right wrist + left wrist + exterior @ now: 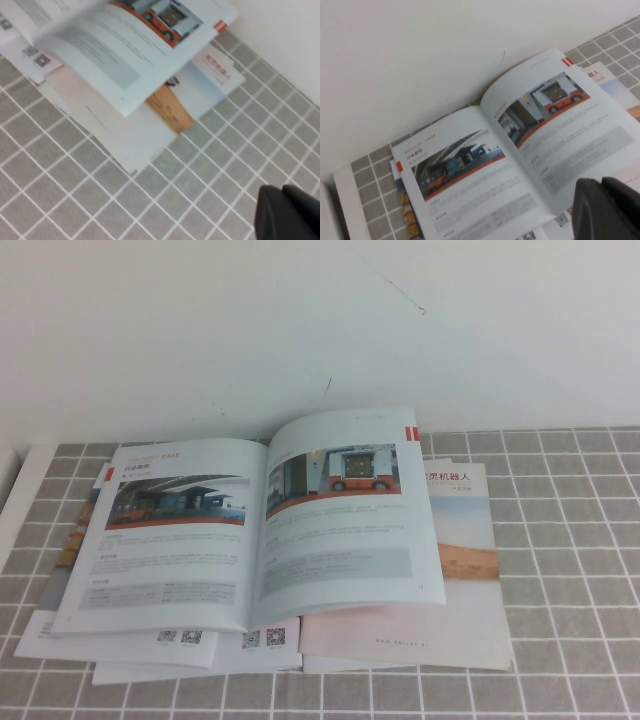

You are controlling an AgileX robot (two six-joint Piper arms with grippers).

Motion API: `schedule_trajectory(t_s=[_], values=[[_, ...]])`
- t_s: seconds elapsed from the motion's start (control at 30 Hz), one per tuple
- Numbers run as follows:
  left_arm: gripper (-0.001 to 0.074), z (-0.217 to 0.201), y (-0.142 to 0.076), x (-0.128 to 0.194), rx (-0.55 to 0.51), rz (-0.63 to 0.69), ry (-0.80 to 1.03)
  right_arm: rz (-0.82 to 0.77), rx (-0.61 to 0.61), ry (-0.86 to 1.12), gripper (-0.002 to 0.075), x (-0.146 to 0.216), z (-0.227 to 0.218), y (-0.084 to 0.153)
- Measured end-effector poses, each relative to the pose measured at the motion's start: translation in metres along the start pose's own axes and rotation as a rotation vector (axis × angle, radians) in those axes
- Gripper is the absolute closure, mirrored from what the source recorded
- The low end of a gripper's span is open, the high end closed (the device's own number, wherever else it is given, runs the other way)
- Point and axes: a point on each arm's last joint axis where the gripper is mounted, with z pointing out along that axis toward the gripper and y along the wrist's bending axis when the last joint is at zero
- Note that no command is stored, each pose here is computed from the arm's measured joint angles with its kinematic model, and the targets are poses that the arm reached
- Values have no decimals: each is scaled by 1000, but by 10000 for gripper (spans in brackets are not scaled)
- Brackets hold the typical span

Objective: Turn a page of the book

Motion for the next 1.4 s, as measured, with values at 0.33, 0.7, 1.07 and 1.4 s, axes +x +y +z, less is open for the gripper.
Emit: schedule_trajectory(t_s=[0.33,0.7,1.07,1.4], values=[[738,-35,-31,113,-36,-112,-115,168,166,-52,727,68,-66,23],[738,5,-36,213,-166,-100,-329,180,252,-182,727,155,-15,53],[738,57,-30,263,-240,-96,-387,179,227,-245,727,173,37,61],[738,57,-29,263,-244,-95,-398,147,225,-151,728,196,63,66]])
